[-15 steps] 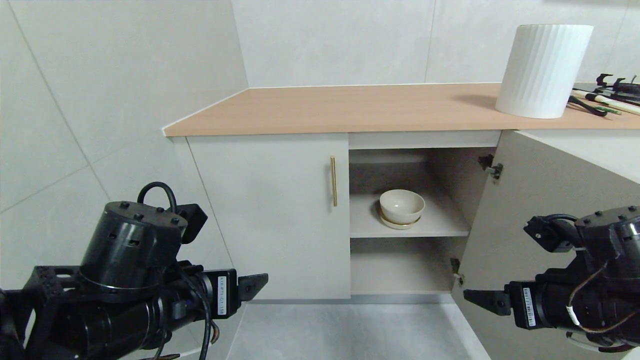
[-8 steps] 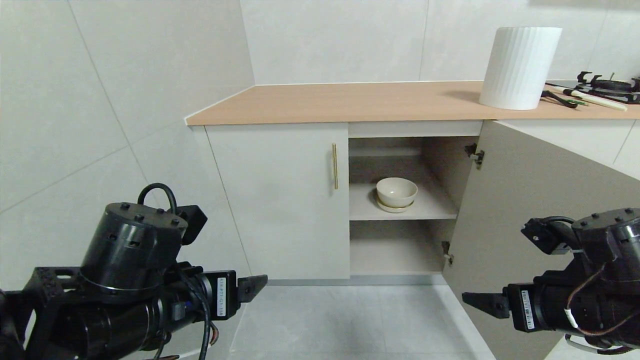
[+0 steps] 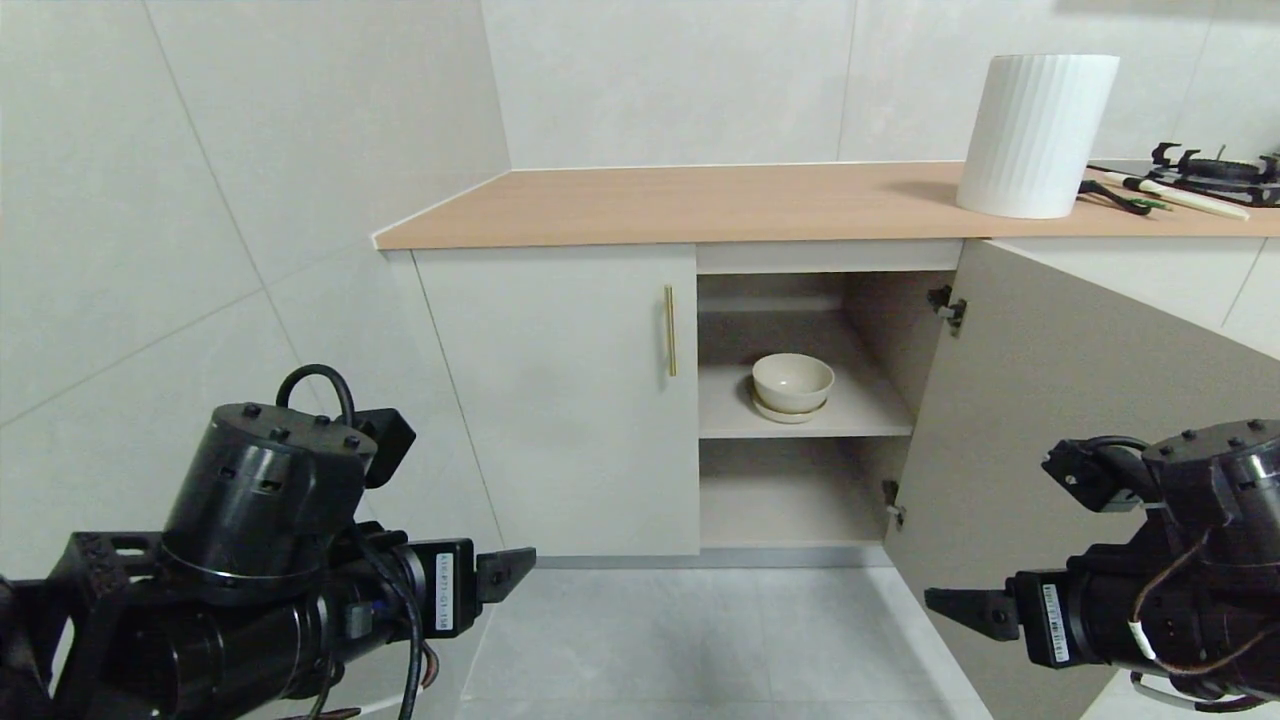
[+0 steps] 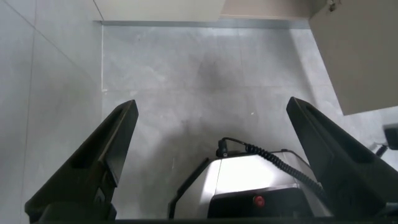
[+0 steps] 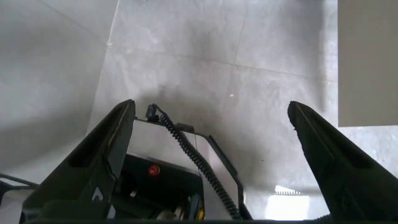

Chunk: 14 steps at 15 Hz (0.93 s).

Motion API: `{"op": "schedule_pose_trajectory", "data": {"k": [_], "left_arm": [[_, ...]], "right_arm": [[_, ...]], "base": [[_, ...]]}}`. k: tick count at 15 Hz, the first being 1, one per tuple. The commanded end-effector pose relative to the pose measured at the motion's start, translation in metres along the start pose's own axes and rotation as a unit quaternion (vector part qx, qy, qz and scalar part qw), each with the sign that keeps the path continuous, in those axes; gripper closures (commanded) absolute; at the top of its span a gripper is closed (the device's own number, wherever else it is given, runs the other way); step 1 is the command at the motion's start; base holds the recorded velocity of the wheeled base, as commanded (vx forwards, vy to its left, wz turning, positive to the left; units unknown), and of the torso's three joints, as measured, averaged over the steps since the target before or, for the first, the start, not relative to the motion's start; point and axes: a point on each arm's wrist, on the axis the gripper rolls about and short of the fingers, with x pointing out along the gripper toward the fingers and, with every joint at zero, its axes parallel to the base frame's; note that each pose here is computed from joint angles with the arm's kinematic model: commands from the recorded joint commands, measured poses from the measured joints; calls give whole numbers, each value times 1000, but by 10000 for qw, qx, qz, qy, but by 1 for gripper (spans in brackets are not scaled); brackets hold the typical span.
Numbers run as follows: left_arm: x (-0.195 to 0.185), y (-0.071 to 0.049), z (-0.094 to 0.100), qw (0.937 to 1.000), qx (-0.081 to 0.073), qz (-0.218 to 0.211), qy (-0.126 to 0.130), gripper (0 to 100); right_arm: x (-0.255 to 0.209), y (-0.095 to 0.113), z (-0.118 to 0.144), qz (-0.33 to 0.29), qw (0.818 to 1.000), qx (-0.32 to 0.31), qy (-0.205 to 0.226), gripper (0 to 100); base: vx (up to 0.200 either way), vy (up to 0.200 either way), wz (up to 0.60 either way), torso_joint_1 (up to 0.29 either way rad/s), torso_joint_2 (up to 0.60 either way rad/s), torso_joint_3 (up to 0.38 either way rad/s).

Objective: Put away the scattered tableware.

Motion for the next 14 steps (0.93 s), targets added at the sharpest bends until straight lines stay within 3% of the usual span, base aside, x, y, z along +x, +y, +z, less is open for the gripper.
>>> {"op": "schedule_pose_trajectory", "data": {"k": [1,14], "left_arm": [[1,0,0,10000,4,14,9,0],[1,0,-1,10000,9,14,26,0]], "right_arm": [[1,1,-1,12,10000,-20,24,0],[-5,-1,-9,-59,9995,-181,266,0]], "base": [[0,-200,0,7,2,2],[0,-200,0,1,3,2]]}}
